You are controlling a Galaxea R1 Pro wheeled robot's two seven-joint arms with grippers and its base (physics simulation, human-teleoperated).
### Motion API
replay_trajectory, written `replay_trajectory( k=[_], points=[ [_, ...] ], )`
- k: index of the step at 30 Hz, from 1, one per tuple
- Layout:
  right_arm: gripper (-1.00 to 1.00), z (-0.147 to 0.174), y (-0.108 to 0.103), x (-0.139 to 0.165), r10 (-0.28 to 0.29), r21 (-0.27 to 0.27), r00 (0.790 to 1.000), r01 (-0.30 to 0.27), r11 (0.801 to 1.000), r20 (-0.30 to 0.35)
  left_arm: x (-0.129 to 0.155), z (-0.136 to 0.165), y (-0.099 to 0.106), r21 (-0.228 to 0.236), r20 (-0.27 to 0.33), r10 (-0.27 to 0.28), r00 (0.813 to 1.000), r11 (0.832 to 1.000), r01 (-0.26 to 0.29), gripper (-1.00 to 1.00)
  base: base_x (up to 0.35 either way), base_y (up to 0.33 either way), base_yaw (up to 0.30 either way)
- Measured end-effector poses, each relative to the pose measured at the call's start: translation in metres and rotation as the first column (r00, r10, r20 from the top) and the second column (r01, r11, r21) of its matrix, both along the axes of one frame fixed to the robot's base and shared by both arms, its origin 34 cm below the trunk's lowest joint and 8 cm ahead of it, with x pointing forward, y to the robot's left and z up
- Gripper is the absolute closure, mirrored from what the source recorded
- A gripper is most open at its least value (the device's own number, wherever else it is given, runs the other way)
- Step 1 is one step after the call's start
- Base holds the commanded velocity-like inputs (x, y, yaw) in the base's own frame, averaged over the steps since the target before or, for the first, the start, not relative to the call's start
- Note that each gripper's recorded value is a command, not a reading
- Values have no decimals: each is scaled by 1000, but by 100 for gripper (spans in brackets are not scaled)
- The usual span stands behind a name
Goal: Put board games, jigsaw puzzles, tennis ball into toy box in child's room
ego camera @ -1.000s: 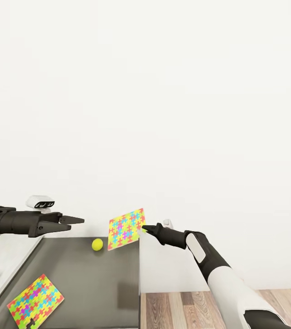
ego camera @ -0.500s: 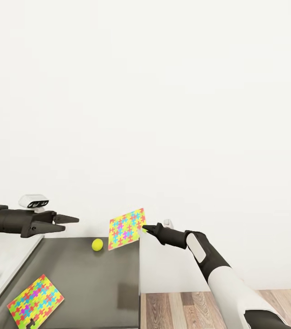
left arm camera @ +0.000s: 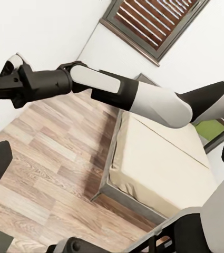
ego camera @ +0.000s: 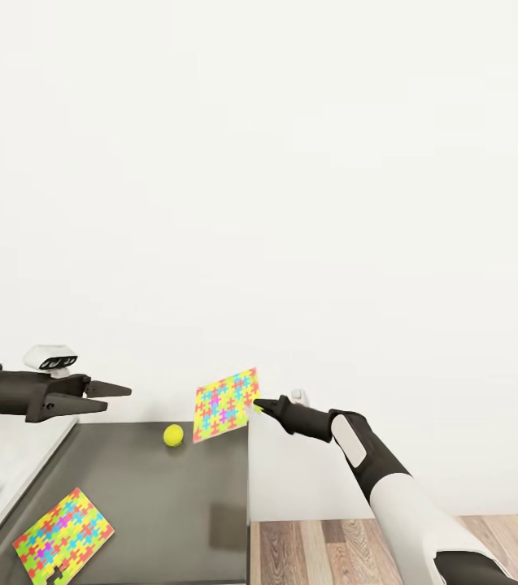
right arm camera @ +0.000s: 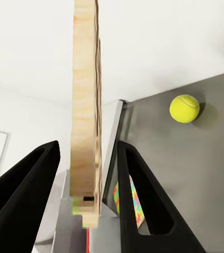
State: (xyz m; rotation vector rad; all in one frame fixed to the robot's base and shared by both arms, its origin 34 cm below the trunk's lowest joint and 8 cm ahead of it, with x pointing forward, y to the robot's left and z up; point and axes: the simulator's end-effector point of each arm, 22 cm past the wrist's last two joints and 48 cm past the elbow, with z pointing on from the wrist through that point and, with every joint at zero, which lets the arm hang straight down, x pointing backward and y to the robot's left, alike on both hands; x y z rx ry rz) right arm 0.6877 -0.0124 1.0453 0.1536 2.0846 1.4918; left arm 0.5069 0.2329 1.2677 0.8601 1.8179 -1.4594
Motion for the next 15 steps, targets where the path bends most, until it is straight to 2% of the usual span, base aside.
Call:
replay_trajectory(
  k=[15],
  points=[
    [100, 8, 0, 2, -9, -8, 999, 10, 1000, 34, -3, 4, -1, -3, 10, -3, 1000, 1000, 3, -100, 0, 0, 225]
  ],
)
